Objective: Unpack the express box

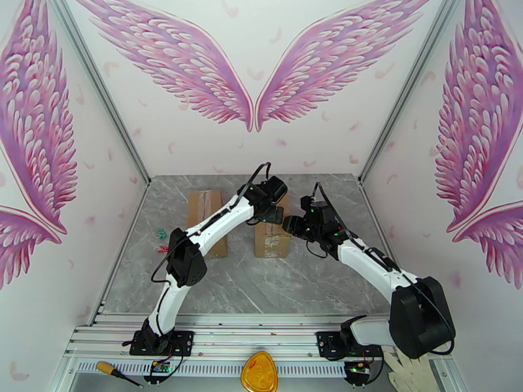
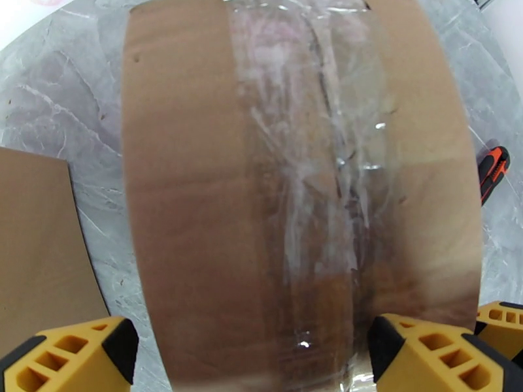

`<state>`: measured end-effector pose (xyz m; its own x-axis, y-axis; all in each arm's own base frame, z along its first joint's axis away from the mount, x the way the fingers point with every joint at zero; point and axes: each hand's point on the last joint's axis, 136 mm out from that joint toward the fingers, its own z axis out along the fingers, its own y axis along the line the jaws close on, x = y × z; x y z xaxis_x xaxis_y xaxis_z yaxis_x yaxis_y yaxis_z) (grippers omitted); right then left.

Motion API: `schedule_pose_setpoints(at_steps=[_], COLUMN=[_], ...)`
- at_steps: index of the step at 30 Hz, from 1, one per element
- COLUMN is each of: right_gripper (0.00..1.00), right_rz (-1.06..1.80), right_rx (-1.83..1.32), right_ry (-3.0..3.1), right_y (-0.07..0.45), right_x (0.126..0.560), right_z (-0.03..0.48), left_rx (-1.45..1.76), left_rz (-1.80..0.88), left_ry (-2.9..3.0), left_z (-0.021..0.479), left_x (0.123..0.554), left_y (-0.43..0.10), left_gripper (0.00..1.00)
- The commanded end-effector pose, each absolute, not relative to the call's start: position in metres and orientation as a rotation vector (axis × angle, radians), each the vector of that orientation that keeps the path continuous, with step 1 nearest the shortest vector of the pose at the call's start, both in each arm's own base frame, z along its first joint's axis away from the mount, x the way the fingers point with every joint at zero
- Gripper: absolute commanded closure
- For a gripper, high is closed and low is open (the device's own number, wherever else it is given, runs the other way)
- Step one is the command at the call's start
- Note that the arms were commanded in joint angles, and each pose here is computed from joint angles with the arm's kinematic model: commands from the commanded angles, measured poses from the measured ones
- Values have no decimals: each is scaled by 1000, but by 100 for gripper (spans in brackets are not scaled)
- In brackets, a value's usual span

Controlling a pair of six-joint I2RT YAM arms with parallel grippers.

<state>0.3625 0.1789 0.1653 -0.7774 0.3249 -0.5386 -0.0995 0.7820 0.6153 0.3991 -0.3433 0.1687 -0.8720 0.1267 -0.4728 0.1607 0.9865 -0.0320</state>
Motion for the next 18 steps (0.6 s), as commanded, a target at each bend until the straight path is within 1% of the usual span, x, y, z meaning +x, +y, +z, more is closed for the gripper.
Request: schedule_pose_setpoints(at_steps=[1, 4, 10, 13, 18], right_gripper=[60, 62, 63, 64, 64], right_rz=[850, 814, 807, 789, 750], right_rx=[175, 216, 203, 203, 216], right_ry=[2385, 2407, 2446, 2485, 2544], right_y=[192, 188, 198, 203, 206], right_x=[351, 351, 349, 348, 348], right_z=[148, 141, 133, 125, 111], left_rx=[155, 158, 201, 226, 284], left_rz=[-28, 63, 255, 336, 491], left_ry=[2650, 2634, 2608, 2596, 2535], left_z=[155, 152, 144, 142, 156], left_x=[404, 407, 410, 410, 412], left_y=[-340, -328, -313, -305, -286], left_gripper=[1, 1, 2, 4, 9])
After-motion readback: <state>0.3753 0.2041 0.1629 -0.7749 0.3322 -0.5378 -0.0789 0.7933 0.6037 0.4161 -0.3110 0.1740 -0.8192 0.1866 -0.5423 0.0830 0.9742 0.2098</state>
